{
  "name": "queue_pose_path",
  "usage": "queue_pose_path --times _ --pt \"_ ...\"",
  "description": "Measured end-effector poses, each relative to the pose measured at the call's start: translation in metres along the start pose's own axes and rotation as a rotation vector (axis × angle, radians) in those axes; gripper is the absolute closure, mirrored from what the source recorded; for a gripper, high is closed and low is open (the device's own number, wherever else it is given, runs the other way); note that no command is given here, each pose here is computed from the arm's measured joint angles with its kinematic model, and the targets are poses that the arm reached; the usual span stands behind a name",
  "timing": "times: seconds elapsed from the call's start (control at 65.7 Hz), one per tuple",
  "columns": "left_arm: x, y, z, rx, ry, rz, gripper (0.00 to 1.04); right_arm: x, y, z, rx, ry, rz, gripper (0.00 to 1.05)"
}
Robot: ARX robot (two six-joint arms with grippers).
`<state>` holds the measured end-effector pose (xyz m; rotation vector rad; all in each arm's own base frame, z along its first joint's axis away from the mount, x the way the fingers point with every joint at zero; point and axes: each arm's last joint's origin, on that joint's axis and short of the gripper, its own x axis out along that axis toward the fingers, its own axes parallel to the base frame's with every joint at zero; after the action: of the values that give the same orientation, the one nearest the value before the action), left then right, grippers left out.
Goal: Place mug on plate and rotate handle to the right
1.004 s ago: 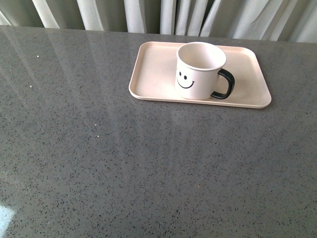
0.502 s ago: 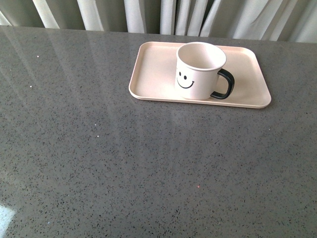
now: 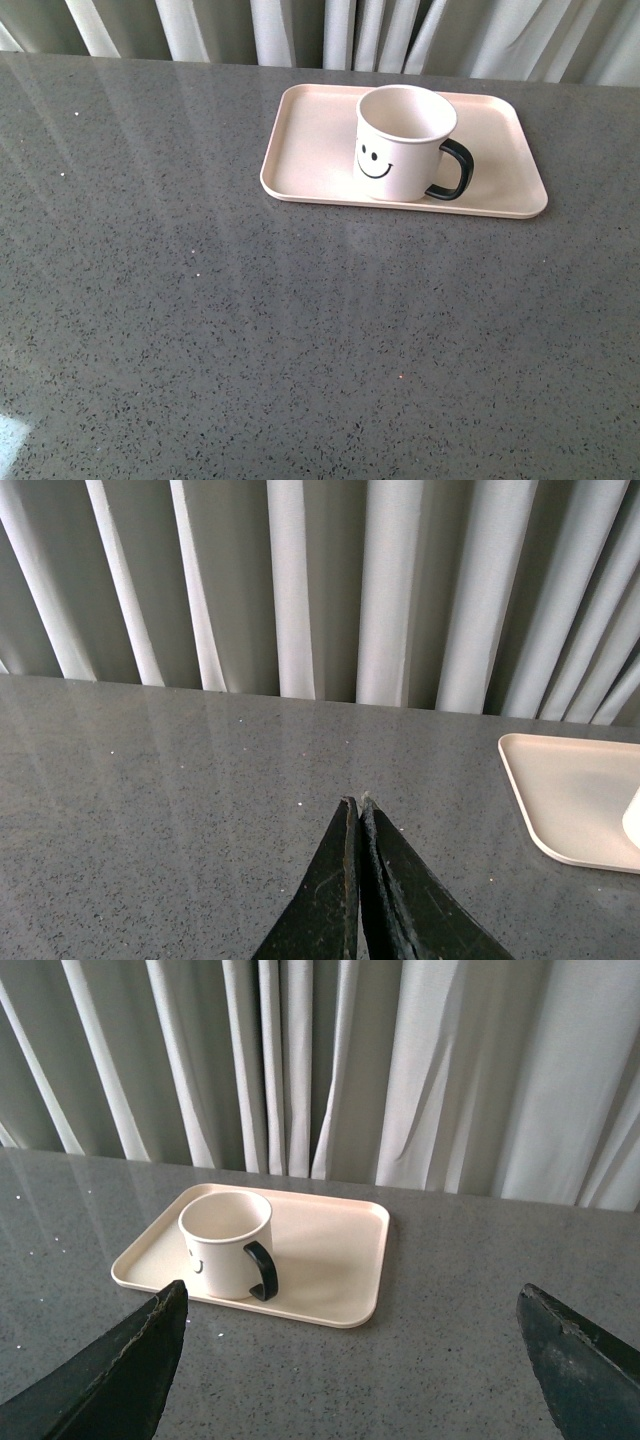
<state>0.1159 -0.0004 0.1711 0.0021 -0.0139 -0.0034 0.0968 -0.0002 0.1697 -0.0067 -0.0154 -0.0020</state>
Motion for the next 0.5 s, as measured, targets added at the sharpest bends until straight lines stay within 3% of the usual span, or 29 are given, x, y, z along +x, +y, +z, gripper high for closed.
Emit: queue_pose_path --times 0.502 --pt "-0.015 0.0 -0.005 0.0 0.034 0.0 1.03 0.0 0.0 0.0 0.0 0.0 0.0 0.09"
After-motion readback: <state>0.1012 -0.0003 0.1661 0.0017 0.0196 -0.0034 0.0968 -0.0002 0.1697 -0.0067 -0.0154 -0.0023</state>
